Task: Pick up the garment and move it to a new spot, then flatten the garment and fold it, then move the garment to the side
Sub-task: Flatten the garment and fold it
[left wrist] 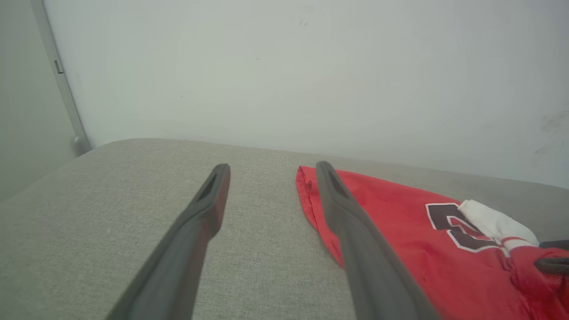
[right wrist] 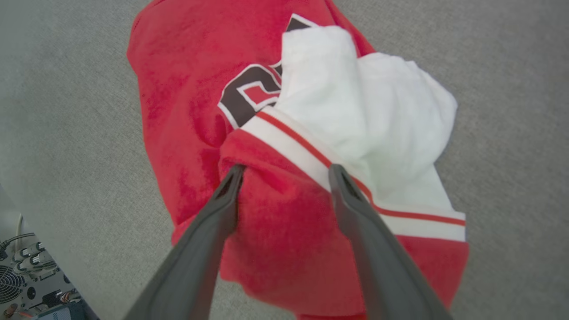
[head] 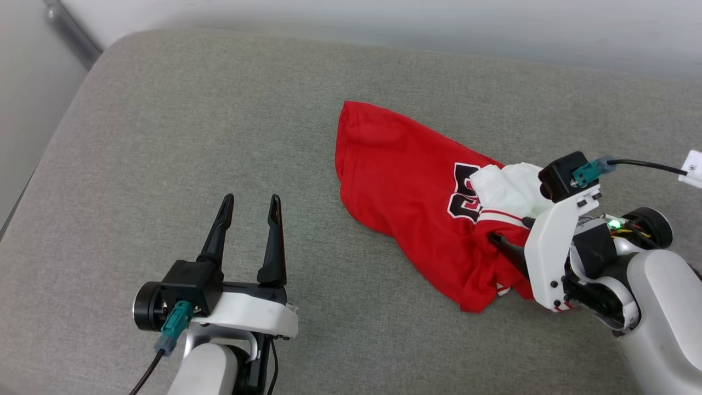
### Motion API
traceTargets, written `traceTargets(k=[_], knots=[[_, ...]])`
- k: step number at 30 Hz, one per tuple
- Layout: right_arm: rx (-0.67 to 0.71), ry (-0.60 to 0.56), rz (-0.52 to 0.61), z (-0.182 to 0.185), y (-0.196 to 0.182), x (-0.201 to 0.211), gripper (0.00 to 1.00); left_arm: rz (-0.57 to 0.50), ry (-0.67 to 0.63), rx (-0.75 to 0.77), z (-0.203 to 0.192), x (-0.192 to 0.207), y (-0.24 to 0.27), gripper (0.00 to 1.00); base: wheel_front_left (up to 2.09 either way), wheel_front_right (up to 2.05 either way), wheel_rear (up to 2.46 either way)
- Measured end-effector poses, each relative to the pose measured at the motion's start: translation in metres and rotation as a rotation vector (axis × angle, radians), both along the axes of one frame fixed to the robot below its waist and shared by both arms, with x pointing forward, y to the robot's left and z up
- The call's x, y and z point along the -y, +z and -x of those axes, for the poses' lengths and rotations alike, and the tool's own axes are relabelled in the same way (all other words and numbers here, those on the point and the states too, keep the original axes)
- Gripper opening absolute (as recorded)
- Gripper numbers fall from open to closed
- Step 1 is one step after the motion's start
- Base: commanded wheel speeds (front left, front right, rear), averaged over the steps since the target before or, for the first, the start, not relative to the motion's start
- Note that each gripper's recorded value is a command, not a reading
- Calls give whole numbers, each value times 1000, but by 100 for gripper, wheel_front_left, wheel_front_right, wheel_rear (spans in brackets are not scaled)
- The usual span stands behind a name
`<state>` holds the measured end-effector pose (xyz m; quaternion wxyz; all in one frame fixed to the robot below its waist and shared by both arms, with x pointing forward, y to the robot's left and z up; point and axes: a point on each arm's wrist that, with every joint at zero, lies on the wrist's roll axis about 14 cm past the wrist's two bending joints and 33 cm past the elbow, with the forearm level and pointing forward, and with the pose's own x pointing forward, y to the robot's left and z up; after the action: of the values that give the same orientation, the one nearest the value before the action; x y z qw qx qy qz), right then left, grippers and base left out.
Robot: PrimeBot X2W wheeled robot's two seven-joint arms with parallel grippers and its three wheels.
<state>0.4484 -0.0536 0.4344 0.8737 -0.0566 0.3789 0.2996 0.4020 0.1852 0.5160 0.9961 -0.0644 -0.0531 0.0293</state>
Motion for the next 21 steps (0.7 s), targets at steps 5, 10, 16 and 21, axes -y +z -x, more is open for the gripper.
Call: traceTargets(k=[5,10,16,21], knots=[[35,-20,-6,-5,7,7,0,3,-16,1,-4,4,-1,100,0,0,0],[162,-89,-30,-16,38,29,0,5,-54,12,-9,16,1,100,0,0,0],[246,-328,-80,-8,53,97,0,7,-108,27,-15,34,5,100,0,0,0],[142,-581,-132,40,10,147,0,16,-142,31,-18,46,6,100,0,0,0]])
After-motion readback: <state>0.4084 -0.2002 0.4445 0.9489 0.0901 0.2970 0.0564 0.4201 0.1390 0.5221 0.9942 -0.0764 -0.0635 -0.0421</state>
